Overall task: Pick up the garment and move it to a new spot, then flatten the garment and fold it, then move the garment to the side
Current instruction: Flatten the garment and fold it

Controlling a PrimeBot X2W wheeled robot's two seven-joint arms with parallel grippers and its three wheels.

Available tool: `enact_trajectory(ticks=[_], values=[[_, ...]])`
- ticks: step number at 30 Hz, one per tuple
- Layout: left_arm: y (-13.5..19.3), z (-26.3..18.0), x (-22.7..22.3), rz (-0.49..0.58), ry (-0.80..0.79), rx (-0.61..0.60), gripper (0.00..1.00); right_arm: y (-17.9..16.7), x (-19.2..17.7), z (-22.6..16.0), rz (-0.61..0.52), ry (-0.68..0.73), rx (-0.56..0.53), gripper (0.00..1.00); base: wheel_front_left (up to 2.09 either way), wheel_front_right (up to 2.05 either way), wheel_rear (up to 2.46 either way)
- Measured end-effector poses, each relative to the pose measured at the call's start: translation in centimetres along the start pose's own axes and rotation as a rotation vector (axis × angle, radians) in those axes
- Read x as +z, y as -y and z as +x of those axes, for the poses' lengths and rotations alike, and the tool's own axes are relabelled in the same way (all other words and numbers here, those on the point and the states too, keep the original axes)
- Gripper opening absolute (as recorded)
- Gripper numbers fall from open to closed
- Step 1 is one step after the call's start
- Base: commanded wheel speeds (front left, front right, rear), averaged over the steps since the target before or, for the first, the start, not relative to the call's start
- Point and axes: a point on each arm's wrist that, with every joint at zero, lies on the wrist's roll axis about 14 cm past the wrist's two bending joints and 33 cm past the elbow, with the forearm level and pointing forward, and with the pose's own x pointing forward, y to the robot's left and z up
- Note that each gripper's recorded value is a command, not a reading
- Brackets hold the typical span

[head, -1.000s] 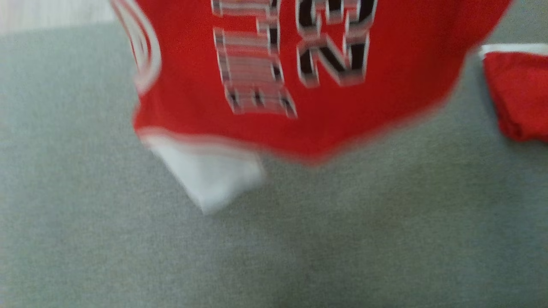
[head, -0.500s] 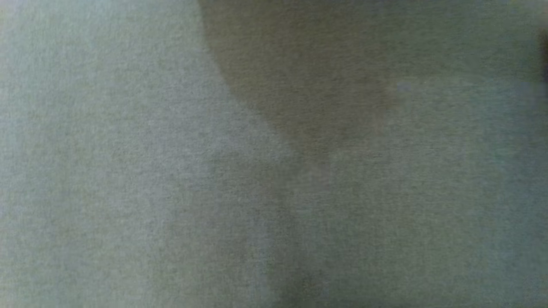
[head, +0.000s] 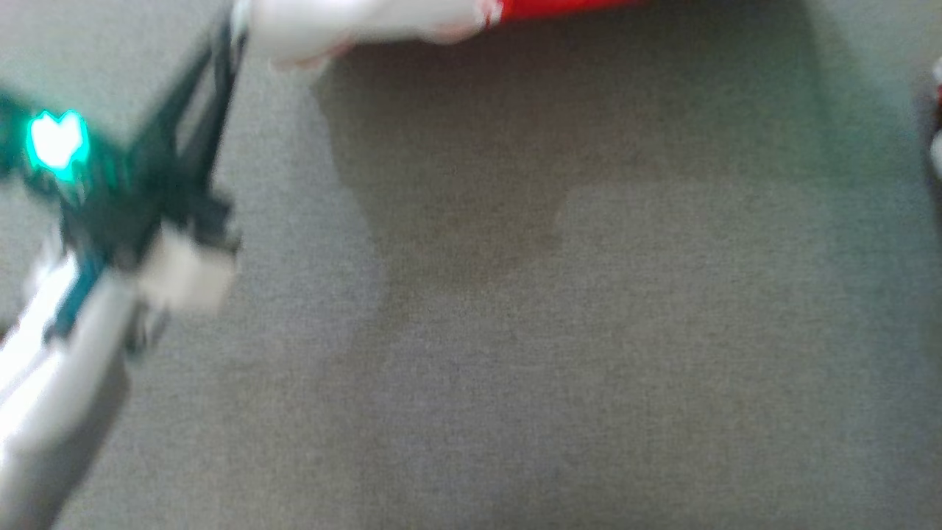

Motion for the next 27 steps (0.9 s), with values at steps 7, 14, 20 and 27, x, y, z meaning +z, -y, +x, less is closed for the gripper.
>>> enact_trajectory(ticks=[7, 14, 20, 27], values=[[4.0, -8.0, -2.5, -0.105, -0.147, 0.000, 0.00, -1.3, -3.2, -6.8, 0.052, -0.075, -0.012, 0.00, 0.00, 0.00, 0.00], [7.3, -14.1, -2.6, -0.186, -0.231, 0.001, 0.00, -3.0, -6.2, -14.0, 0.080, -0.161, -0.021, 0.00, 0.00, 0.00, 0.00], [9.4, -17.3, -2.1, -0.254, -0.290, -0.030, 0.00, -4.0, -7.2, -17.8, 0.089, -0.189, -0.025, 0.00, 0.00, 0.00, 0.00], [9.6, -16.6, -1.8, -0.262, -0.281, -0.038, 0.00, -4.3, -7.4, -18.2, 0.126, -0.196, -0.046, 0.00, 0.00, 0.00, 0.00]])
